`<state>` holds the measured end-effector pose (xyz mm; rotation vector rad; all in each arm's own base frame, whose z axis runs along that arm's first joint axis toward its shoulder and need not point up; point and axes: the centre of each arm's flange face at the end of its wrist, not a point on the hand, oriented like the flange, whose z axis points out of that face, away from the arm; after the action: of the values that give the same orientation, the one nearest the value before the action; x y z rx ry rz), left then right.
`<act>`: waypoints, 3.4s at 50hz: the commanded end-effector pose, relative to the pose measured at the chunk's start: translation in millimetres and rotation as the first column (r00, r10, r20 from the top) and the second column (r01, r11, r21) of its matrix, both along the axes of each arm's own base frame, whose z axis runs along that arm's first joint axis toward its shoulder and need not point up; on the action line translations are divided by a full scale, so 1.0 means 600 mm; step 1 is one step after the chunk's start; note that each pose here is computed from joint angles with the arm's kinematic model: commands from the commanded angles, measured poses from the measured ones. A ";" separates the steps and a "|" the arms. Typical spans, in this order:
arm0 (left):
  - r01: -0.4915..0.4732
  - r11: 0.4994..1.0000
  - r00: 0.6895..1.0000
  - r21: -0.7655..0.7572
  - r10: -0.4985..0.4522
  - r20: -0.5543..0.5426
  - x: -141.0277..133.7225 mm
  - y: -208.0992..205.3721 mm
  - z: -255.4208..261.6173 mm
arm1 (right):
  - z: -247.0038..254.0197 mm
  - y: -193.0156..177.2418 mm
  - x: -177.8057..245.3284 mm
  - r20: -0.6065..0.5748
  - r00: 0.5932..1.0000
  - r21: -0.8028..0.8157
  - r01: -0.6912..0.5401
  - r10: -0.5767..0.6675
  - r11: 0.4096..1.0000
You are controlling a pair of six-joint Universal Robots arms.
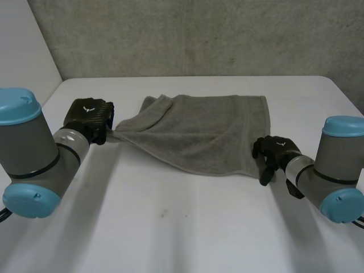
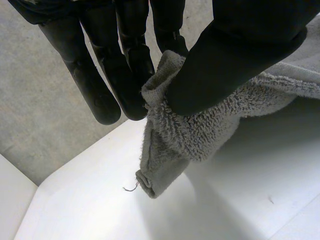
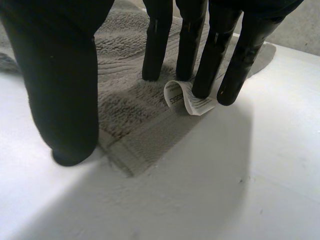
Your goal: Fold the towel.
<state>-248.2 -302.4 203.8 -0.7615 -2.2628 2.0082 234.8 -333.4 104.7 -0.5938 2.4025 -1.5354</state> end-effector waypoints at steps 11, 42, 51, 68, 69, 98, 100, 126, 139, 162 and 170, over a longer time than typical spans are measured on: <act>-0.001 1.000 1.000 -0.002 0.001 -0.001 0.000 -0.002 0.000 | 0.011 -0.042 0.013 0.010 1.000 -0.075 -0.005 0.006 0.997; 0.023 0.988 0.998 0.152 -0.031 0.046 0.003 0.061 -0.067 | 0.104 -0.003 -0.012 -0.123 0.992 -0.158 -0.041 0.021 0.987; 0.088 0.951 0.995 0.295 -0.097 0.015 -0.015 0.150 -0.113 | 0.118 0.006 -0.064 -0.247 0.969 -0.178 -0.018 -0.027 0.984; 0.029 0.982 0.999 0.186 -0.023 -0.030 0.013 0.095 -0.058 | 0.101 0.003 -0.086 -0.251 0.967 -0.158 0.011 -0.050 0.987; 0.031 0.980 0.999 0.197 -0.025 -0.033 0.019 0.092 -0.060 | 0.100 0.002 -0.086 -0.250 0.967 -0.162 0.011 -0.052 0.987; 0.210 0.948 0.977 0.237 -0.195 -0.088 0.004 0.132 -0.090 | 0.070 0.009 -0.092 -0.256 0.966 -0.107 0.019 -0.046 0.994; 0.193 0.956 0.980 0.220 -0.178 -0.085 0.006 0.125 -0.091 | 0.070 0.009 -0.092 -0.256 0.966 -0.109 0.019 -0.046 0.994; 0.124 0.976 0.992 0.179 -0.125 -0.005 0.027 0.111 -0.127 | 0.080 -0.016 -0.116 -0.258 0.953 -0.178 0.112 -0.157 0.978; 0.079 0.997 0.997 -0.018 -0.078 0.027 0.038 0.060 -0.120 | 0.091 -0.018 -0.118 -0.256 0.952 -0.195 0.119 -0.168 0.974; 0.065 0.922 0.997 -0.381 -0.049 0.052 0.058 0.092 0.257 | 0.475 0.059 -0.117 -0.347 0.906 -0.574 0.001 -0.243 0.819; 0.076 0.983 0.991 -0.169 -0.056 0.118 0.046 0.039 0.244 | 0.408 0.023 -0.100 -0.452 0.880 -0.410 -0.059 -0.147 0.910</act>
<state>-213.5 -250.7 361.2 -0.8931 -1.8811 2.4441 164.5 -297.6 390.6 -0.9756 2.2722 -2.4134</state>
